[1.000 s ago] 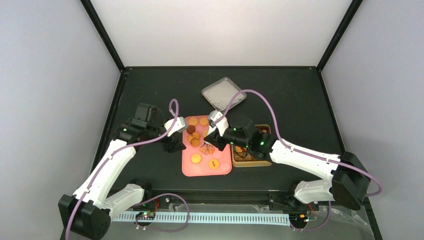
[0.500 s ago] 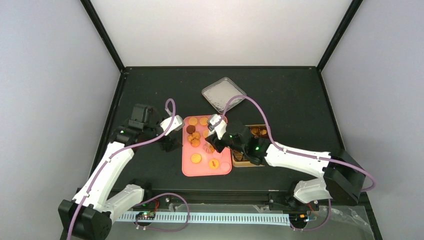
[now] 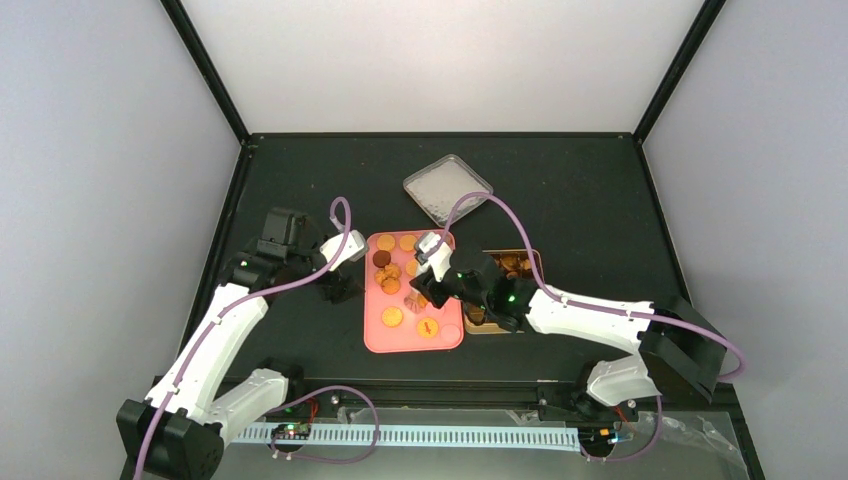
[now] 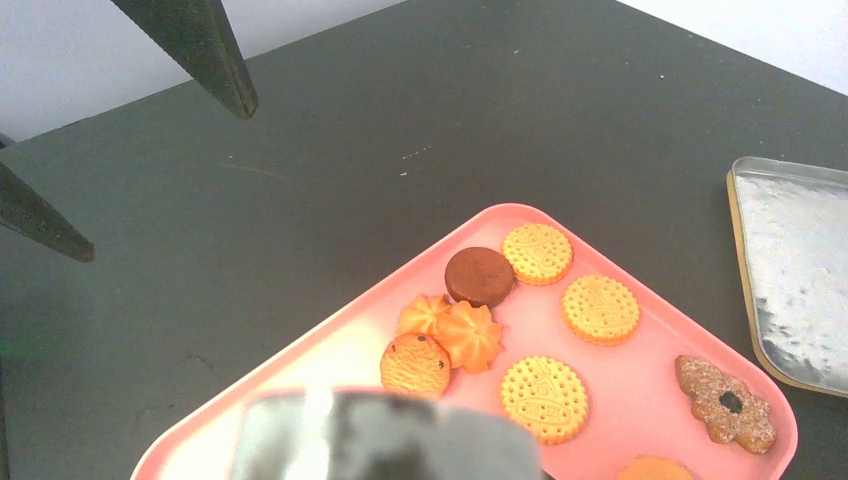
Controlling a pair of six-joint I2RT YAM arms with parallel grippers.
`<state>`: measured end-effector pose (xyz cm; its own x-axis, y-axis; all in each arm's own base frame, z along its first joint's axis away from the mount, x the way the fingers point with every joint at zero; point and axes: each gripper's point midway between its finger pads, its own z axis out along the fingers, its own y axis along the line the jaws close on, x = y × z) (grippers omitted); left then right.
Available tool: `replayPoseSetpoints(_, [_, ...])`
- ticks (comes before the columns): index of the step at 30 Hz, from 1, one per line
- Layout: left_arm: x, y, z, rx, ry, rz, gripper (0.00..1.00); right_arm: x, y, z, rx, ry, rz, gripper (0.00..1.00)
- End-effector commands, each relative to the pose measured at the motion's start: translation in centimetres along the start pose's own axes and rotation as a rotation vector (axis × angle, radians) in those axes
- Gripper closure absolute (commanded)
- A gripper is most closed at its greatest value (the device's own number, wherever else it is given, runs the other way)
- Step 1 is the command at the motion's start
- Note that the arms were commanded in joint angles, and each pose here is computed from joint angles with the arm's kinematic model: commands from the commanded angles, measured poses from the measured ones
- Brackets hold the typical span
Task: Pack the cookies
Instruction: Pick up the fake cookies from the plate.
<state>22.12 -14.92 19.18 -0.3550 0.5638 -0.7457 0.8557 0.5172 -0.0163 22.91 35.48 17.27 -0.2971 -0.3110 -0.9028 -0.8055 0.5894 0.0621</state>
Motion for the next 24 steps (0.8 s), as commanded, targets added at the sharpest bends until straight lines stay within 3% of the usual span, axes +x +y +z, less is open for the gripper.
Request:
replayPoseSetpoints(1, [-0.6, 0.3, -0.5, -0.014, -0.013, -0.004, 0.24, -0.2, 0.1, -0.1, 0.004, -0.012, -0.002, 0.57])
replayPoseSetpoints(10, [-0.7, 0.6, -0.6, -0.023, -0.009, -0.002, 0.24, -1.1, -0.3, -0.4, 0.028, -0.024, -0.009, 0.73])
replayPoseSetpoints(16, [-0.6, 0.8, -0.6, -0.035, -0.001, -0.006, 0.24, -3.5, -0.8, -1.5, 0.063, -0.058, -0.021, 0.78])
replayPoseSetpoints(24, [-0.8, 1.4, -0.7, -0.049, 0.006, -0.014, 0.24, -8.3, -2.8, -6.5, 0.184, -0.164, -0.022, 0.79])
